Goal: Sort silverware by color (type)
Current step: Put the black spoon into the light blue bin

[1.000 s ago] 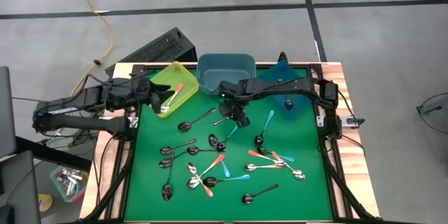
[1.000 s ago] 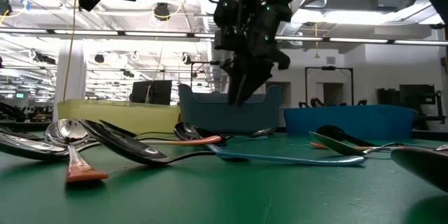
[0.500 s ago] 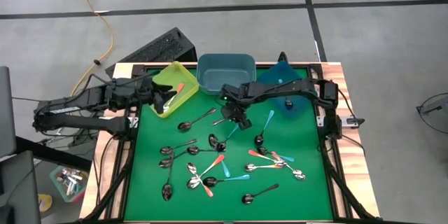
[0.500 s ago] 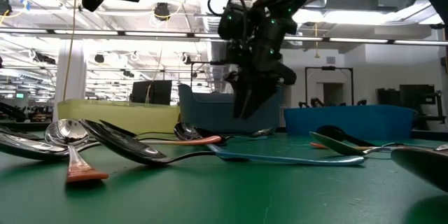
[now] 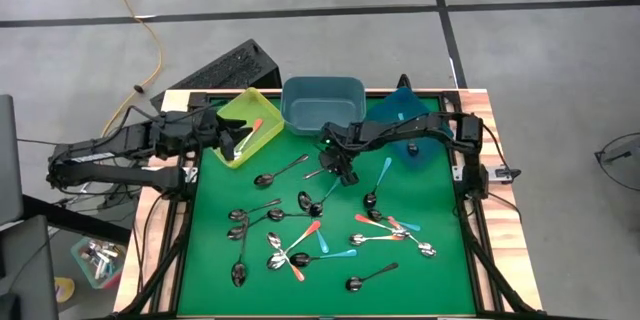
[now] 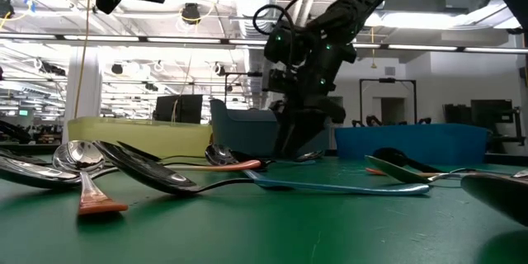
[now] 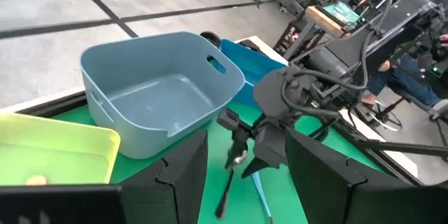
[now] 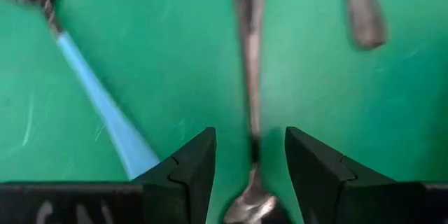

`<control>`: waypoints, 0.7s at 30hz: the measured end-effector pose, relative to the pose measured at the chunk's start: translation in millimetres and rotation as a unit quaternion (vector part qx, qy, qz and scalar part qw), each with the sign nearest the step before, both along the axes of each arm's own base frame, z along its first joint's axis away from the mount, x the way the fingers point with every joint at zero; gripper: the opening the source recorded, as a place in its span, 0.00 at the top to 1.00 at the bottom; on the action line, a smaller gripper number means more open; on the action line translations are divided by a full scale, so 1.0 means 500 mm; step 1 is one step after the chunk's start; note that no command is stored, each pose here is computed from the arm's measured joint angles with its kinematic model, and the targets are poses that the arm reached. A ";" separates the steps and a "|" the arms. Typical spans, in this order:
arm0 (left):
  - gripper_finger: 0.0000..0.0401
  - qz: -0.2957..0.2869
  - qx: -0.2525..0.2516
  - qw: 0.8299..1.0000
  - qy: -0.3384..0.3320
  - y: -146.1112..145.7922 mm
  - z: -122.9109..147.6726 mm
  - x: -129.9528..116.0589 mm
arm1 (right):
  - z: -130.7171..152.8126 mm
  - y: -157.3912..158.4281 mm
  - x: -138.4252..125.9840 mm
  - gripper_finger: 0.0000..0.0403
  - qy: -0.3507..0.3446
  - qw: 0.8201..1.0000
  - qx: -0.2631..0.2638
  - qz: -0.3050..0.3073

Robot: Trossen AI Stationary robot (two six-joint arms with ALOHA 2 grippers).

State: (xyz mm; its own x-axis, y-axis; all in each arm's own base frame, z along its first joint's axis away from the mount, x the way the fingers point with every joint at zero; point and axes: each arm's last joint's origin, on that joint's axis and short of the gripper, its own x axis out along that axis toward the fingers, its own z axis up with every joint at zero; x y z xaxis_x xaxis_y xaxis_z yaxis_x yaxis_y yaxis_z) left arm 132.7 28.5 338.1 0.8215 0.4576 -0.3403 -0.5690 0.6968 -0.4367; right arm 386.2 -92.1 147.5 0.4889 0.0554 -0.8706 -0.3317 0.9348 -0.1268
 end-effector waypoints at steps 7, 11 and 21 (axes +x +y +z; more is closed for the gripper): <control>0.56 0.004 -0.008 1.000 0.008 0.000 -0.004 -0.002 | 0.004 -0.015 0.003 0.56 -0.018 1.000 0.000 -0.015; 0.56 0.006 -0.006 1.000 0.007 0.000 -0.004 -0.002 | -0.003 -0.016 0.006 0.57 -0.018 0.999 0.018 -0.044; 0.56 0.008 -0.010 1.000 0.011 0.000 -0.006 -0.002 | -0.035 0.000 0.019 0.59 -0.003 0.998 0.021 -0.052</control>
